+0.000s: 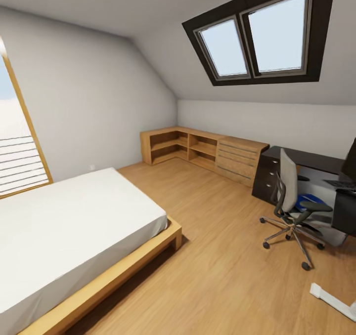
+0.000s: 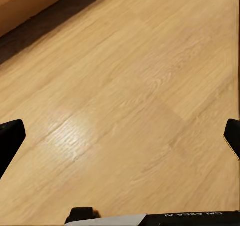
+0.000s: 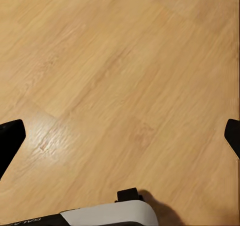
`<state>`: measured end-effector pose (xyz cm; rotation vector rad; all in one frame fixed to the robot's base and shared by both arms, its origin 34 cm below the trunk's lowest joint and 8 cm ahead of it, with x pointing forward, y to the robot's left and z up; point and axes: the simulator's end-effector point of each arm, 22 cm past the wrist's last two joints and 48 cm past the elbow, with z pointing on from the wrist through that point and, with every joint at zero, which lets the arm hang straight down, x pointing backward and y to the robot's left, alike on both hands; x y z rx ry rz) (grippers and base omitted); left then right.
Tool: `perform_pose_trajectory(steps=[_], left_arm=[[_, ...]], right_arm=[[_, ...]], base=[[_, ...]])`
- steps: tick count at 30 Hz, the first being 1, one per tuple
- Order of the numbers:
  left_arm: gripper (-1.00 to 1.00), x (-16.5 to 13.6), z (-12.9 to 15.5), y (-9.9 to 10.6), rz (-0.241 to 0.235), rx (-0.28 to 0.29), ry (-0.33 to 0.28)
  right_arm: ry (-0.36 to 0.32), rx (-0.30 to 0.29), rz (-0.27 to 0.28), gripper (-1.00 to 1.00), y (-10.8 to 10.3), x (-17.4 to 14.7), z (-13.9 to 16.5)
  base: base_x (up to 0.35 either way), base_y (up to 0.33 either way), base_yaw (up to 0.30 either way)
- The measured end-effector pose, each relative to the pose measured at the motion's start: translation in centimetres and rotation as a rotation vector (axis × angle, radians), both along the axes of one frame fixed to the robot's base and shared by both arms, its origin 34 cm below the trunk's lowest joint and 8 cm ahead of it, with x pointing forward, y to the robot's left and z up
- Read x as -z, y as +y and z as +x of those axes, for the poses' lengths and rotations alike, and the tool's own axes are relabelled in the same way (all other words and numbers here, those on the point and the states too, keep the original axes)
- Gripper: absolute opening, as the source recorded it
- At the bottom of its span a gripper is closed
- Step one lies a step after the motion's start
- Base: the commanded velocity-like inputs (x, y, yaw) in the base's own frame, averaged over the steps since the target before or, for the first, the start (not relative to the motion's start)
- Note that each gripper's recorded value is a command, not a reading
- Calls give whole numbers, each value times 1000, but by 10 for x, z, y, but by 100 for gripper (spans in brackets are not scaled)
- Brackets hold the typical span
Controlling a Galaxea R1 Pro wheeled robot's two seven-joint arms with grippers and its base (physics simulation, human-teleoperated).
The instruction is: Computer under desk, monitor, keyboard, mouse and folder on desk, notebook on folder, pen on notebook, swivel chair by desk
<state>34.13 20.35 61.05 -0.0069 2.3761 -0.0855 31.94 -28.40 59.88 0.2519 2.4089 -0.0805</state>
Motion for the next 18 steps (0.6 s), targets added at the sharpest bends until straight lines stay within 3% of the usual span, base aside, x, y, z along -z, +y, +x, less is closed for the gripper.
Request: perform_pose_trajectory(steps=[7,18], left_arm=[[100,0,0,2,2,-2,-1],[100,0,0,5,7,-3,1]], right_arm=[[-1,14,-7,100,-8,0,0],[0,24,-7,100,-10,0,-1]], base=[[324,-9,-268],[294,89,-268]])
